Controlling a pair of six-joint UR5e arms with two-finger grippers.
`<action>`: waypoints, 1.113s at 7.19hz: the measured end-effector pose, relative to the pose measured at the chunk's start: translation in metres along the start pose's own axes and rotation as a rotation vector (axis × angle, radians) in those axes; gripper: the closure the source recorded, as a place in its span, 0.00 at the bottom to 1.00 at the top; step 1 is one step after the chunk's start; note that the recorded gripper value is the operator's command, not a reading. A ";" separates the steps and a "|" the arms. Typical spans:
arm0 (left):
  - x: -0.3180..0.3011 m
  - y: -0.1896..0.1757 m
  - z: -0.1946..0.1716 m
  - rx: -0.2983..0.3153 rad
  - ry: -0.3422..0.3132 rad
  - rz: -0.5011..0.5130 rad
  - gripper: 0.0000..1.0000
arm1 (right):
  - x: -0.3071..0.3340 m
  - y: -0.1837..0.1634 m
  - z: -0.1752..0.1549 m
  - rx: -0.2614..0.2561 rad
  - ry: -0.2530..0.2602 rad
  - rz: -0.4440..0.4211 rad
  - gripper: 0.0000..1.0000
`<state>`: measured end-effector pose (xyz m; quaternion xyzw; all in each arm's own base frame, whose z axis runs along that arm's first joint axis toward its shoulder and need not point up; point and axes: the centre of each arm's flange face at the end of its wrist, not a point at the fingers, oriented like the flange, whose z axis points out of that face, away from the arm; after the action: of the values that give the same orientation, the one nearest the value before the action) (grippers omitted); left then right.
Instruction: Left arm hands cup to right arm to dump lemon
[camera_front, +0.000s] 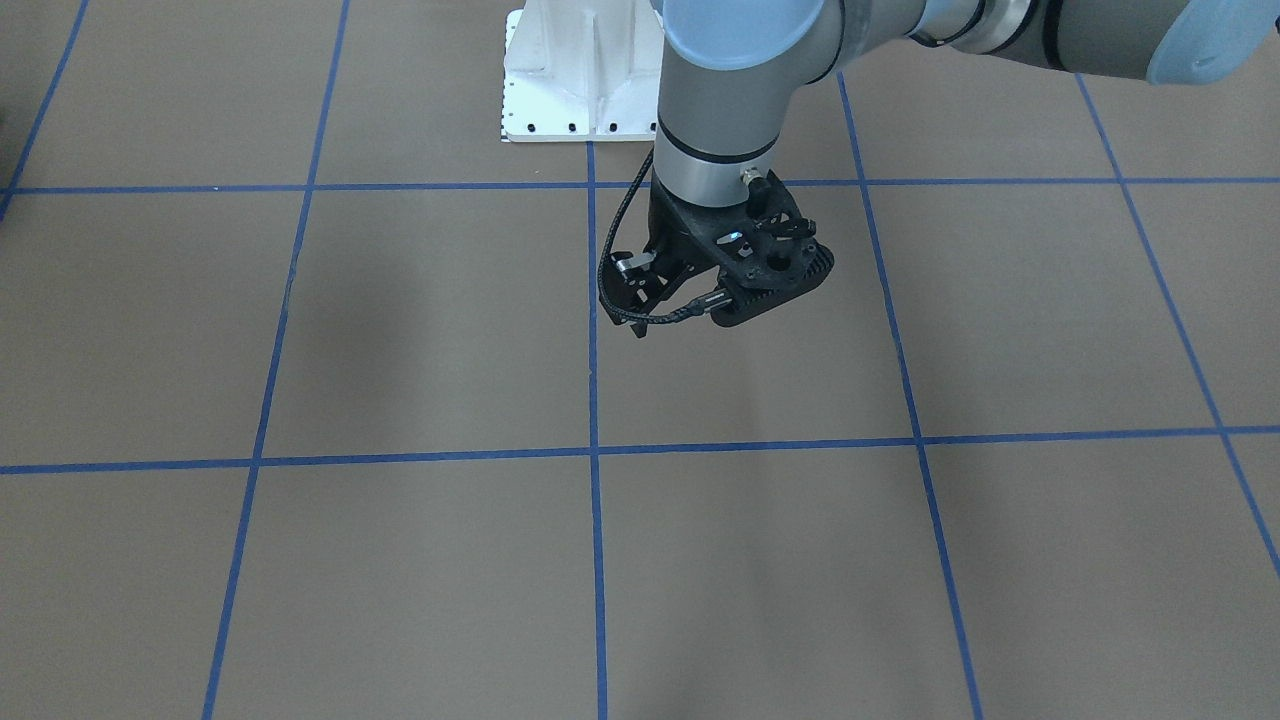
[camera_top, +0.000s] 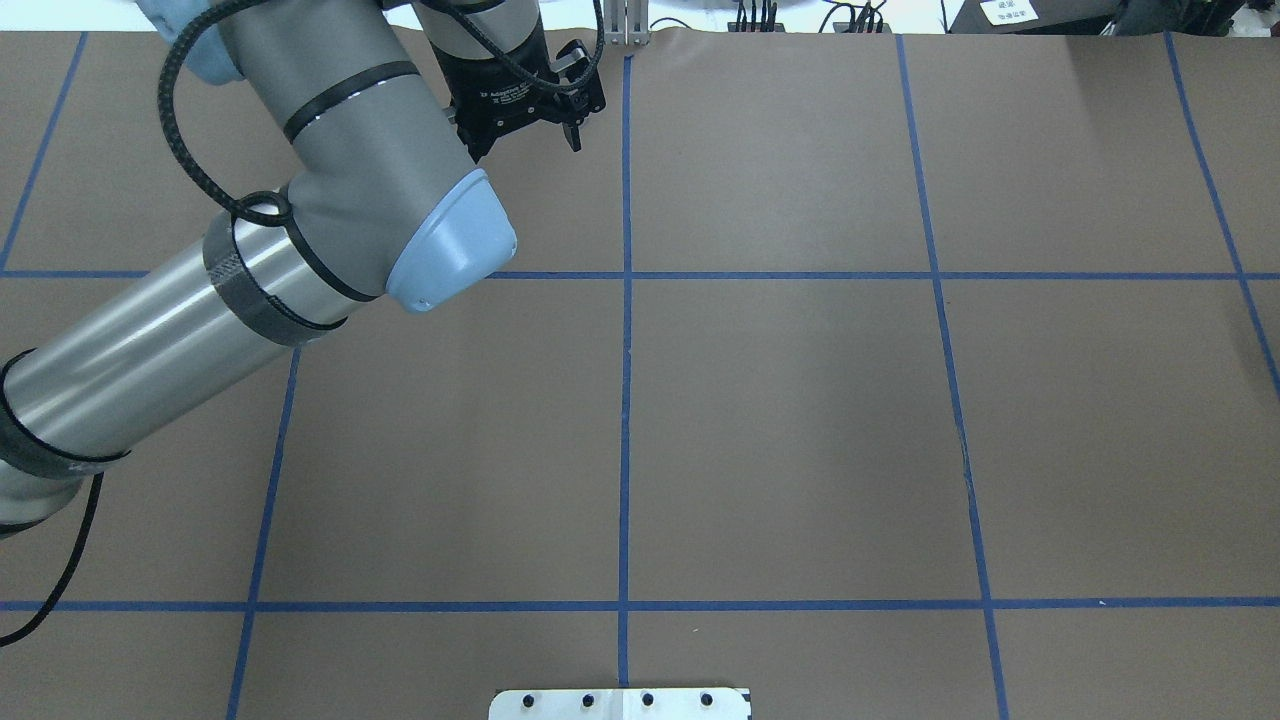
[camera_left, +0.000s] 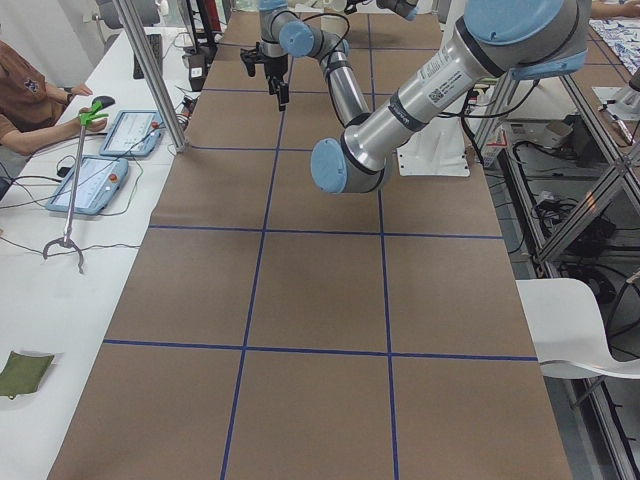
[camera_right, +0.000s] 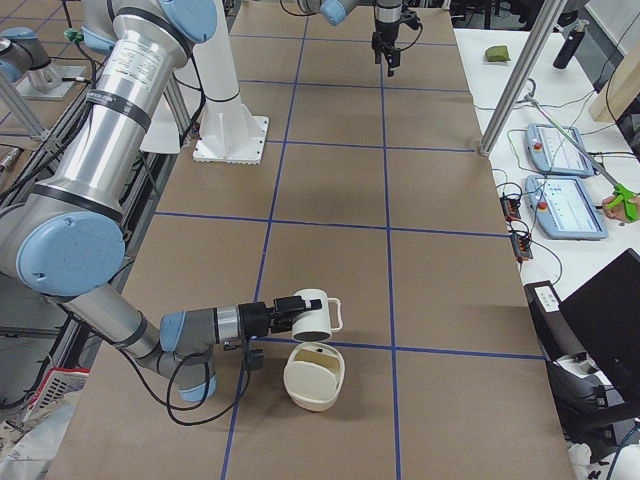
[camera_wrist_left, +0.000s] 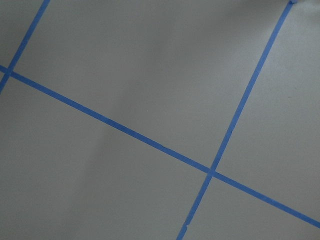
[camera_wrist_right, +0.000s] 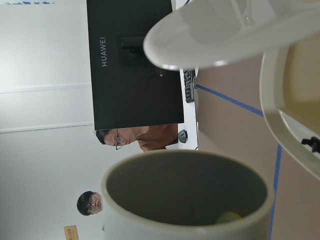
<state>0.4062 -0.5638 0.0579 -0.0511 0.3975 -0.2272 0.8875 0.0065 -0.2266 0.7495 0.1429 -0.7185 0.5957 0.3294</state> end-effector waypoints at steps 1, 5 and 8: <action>-0.001 -0.003 -0.002 0.004 -0.004 -0.005 0.00 | 0.000 -0.001 0.000 -0.001 -0.004 0.073 0.75; -0.005 -0.007 -0.016 0.024 -0.010 -0.013 0.00 | -0.001 -0.008 0.002 0.003 -0.052 0.358 0.76; -0.010 -0.007 -0.034 0.042 -0.003 -0.014 0.00 | -0.005 -0.027 -0.012 0.008 -0.062 0.557 0.75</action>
<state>0.3734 -0.5629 0.0438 -0.0354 0.3911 -0.2415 0.8874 0.0301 -0.2230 0.7674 -0.0407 -0.7374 0.6616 0.1300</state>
